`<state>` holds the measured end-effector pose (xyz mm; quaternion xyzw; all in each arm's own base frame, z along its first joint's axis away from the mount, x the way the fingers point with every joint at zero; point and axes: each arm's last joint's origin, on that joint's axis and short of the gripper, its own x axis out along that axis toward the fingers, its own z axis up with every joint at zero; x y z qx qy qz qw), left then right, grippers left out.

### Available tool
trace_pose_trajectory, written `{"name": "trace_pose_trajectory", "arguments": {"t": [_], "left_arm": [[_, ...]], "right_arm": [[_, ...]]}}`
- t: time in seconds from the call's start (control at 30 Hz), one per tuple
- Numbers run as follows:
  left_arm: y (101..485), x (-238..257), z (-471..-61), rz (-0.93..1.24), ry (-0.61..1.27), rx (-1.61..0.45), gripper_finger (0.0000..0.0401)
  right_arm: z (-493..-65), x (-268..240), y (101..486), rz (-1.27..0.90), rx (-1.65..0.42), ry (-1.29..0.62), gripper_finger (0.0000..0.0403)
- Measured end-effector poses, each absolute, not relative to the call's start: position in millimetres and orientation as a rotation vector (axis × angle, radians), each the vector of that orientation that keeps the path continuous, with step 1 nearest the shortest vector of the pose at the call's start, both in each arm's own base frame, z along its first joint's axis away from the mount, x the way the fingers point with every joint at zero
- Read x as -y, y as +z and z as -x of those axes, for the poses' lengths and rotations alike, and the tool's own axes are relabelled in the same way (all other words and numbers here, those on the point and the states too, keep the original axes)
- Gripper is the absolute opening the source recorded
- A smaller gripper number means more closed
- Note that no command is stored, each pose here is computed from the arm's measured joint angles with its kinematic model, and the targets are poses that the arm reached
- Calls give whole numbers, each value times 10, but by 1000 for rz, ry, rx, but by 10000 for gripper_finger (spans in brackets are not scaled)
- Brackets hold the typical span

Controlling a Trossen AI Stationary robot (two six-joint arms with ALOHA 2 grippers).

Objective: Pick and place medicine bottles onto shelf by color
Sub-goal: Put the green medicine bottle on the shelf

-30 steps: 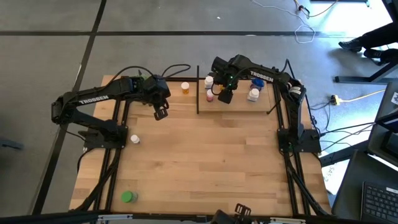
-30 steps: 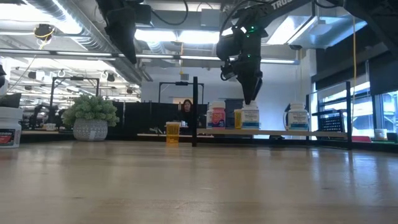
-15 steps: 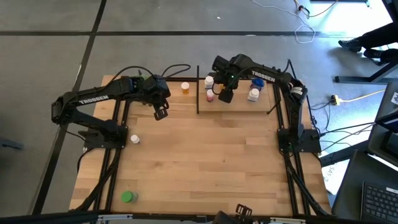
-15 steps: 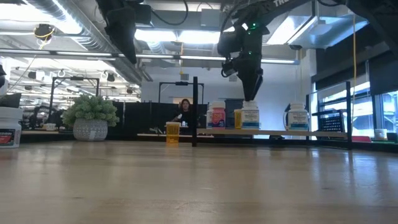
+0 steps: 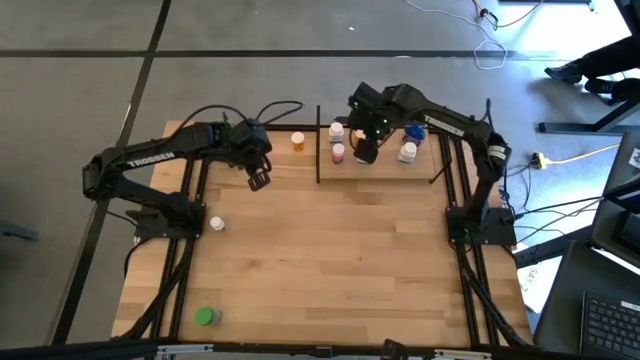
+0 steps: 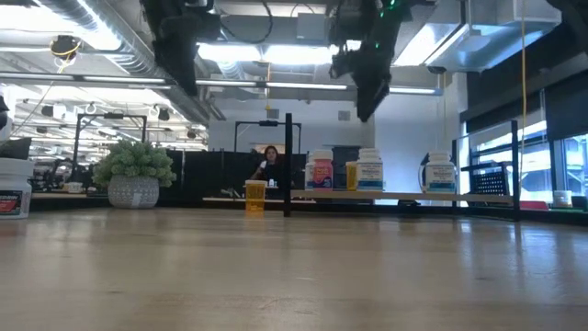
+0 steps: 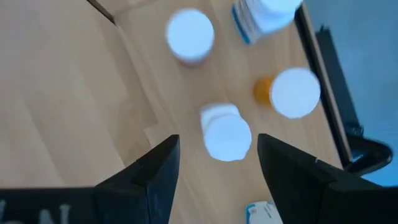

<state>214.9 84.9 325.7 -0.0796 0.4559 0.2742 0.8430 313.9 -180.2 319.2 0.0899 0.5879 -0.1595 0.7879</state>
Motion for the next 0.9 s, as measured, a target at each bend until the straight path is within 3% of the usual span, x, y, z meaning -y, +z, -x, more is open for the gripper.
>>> {"name": "trace_pose_trajectory", "arguments": {"t": [0.4, 0.9], "left_arm": [[3167, -912, -1938, 420, 764, -1086, 0], [3129, -895, -1822, 495, 831, -1183, 0]], "right_arm": [[-3177, 1451, 3501, -116, -1091, -154, 217], [-3211, 1390, 3504, -106, -1085, -138, 217]]}}
